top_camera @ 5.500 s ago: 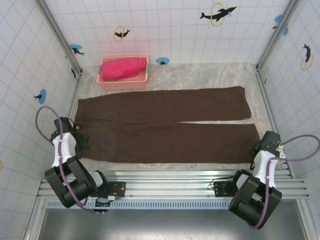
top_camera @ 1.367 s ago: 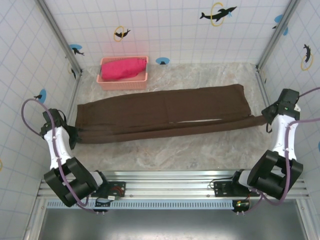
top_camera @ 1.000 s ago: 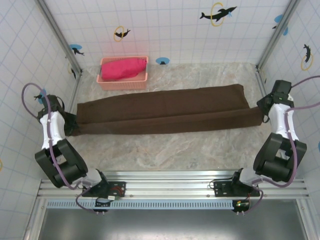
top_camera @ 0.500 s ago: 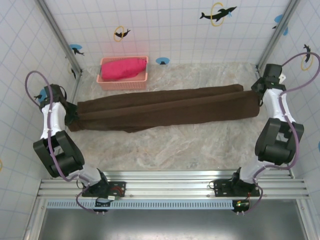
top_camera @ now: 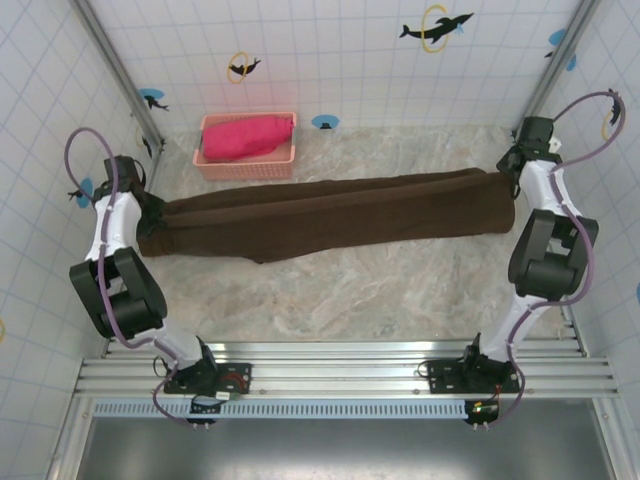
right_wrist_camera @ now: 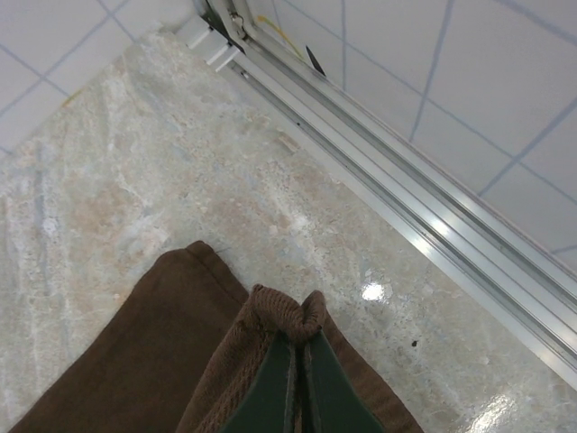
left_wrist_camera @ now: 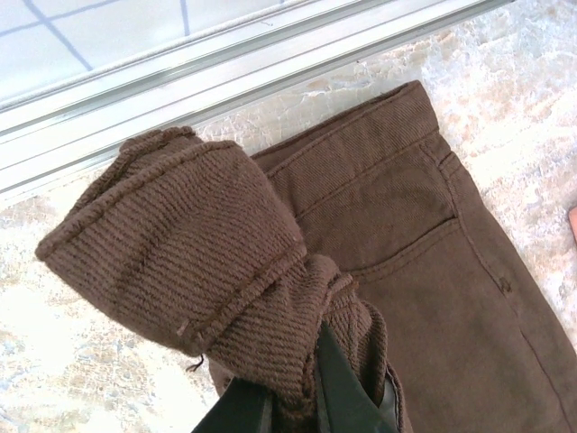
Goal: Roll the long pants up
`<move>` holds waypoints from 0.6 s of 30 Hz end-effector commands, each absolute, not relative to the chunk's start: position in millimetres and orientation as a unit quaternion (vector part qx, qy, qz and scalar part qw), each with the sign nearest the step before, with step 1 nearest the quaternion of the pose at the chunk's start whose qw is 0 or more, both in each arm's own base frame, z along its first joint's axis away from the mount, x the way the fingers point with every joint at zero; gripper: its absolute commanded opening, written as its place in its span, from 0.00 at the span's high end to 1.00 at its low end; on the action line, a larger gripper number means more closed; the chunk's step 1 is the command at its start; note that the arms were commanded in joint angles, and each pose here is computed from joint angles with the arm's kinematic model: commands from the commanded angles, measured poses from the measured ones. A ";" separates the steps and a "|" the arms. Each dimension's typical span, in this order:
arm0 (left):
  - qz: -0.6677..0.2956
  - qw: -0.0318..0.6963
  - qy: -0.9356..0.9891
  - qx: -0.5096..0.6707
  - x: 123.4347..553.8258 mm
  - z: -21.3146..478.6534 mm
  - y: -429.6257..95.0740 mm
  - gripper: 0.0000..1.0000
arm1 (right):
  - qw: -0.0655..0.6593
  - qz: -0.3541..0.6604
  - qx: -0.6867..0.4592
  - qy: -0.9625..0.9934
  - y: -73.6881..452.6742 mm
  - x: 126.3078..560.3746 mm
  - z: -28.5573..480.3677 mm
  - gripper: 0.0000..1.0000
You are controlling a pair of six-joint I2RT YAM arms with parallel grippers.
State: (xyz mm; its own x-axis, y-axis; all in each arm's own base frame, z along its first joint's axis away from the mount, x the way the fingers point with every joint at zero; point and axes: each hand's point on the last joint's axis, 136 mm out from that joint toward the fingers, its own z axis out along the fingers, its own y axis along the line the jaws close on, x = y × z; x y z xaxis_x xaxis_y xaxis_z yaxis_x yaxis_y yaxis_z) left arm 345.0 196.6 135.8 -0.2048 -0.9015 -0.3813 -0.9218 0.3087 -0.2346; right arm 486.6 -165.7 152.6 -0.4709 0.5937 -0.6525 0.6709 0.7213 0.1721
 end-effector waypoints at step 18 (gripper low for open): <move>0.086 0.285 0.741 -0.603 385.3 141.2 233.6 1.00 | 0.387 -0.108 0.389 0.829 -201.2 533.2 130.9 1.00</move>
State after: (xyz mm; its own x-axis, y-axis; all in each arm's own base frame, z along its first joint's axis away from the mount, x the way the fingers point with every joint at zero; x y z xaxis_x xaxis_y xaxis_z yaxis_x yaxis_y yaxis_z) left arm 377.7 199.0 123.0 -0.2089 -0.8906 -0.4040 -0.9230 0.3161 -0.2196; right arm 516.9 -166.7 107.6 -0.5111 0.5910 -0.6241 0.6738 0.7263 0.1360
